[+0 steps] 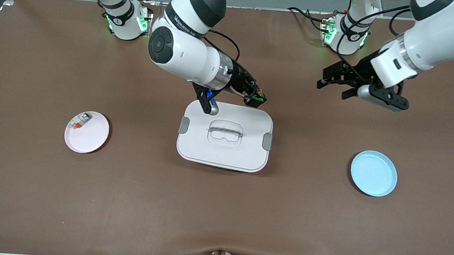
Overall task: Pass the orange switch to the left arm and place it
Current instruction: 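Carry the switch above the box while the left gripper reaches it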
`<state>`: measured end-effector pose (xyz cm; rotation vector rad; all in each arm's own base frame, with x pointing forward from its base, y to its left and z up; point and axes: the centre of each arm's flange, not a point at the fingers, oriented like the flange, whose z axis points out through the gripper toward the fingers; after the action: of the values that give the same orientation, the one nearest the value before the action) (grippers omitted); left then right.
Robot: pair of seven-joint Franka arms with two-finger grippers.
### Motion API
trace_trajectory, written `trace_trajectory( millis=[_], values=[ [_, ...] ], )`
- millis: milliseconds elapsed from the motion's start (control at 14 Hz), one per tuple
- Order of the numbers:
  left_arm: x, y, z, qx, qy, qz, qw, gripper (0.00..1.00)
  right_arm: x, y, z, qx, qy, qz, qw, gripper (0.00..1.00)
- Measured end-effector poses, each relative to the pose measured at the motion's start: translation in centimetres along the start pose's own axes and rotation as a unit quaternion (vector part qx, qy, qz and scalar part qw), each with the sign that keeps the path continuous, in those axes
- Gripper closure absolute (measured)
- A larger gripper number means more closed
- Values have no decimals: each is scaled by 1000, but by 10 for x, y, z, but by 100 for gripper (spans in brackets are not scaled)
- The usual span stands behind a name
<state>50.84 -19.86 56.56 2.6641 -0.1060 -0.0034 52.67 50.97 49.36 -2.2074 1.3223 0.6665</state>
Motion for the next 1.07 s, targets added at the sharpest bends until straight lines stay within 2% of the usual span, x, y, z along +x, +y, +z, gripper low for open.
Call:
trace_trajectory(
  millis=[358,716,1074],
  values=[
    [-7,34,44,-47,38,8,998,9,-17,-4,8,28,-6,28,999,28],
    [-12,27,74,-107,53,20,993,17,-19,-4,16,28,-33,50,998,28],
    [-18,37,94,-148,83,-12,985,20,-20,-5,15,29,-48,60,997,28]
  ],
)
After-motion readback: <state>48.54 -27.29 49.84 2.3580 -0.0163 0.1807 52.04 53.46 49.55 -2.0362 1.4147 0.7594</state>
